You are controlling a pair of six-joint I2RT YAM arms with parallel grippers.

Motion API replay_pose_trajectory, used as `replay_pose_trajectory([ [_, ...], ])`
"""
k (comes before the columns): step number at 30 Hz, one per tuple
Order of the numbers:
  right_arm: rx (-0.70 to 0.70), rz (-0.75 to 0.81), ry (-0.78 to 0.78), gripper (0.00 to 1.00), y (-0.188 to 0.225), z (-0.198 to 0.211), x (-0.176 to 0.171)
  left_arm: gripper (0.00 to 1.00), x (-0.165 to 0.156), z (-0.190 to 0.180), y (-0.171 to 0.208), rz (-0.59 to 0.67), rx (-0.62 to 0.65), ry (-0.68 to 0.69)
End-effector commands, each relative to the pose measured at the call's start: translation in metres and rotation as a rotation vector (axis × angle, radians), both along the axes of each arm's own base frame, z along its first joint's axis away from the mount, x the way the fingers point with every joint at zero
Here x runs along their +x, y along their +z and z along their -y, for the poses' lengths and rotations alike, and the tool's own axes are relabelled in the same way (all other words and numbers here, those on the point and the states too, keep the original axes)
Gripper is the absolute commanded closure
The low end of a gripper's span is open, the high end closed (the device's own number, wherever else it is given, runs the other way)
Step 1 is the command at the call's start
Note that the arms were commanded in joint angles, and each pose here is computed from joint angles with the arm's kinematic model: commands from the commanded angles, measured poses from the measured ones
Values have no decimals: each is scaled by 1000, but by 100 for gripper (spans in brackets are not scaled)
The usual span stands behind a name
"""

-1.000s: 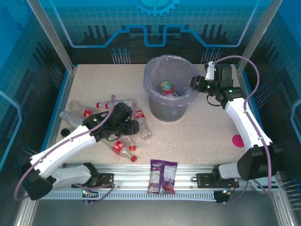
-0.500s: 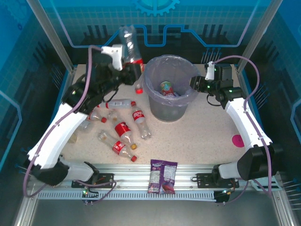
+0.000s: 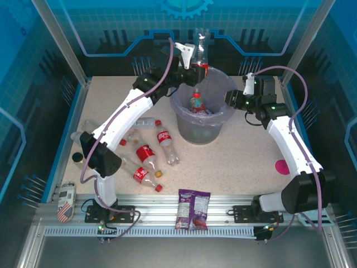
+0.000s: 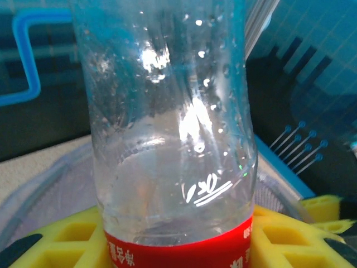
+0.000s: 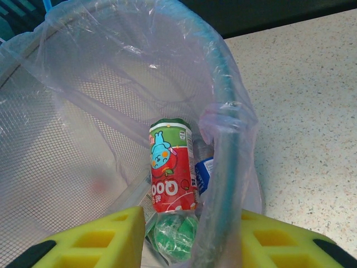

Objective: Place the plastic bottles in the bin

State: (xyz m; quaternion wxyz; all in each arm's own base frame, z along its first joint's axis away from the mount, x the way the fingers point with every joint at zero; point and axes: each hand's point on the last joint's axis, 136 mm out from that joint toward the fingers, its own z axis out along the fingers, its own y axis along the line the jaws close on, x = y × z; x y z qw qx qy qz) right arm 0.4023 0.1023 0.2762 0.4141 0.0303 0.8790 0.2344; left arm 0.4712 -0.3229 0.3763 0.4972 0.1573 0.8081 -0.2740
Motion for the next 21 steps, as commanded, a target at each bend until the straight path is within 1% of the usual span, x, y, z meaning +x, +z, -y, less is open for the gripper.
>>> replay_pose_trajectory([
  [1,10,-29,4,59,-5,-1,0,86,-11,8,2,-13,15,-66],
  [5,3,-27,2,59,-5,0,1,86,-20,19,-32,-67,56,-118],
  [9,-1,-27,3,59,-5,0,0,84,-24,24,-64,-117,90,-139],
  [12,-4,-28,-1,59,-5,1,0,81,-26,25,-82,-149,101,-152],
  [16,-2,-29,-2,59,-5,1,0,78,-28,28,-96,-181,103,-168],
  [18,-5,-27,-1,59,-4,1,0,74,-31,30,-98,-188,95,-179],
  [20,-11,-30,-4,59,-6,2,0,66,-32,30,-97,-187,86,-188],
  [21,-12,-30,-4,59,-5,2,0,63,-33,30,-96,-185,82,-191],
])
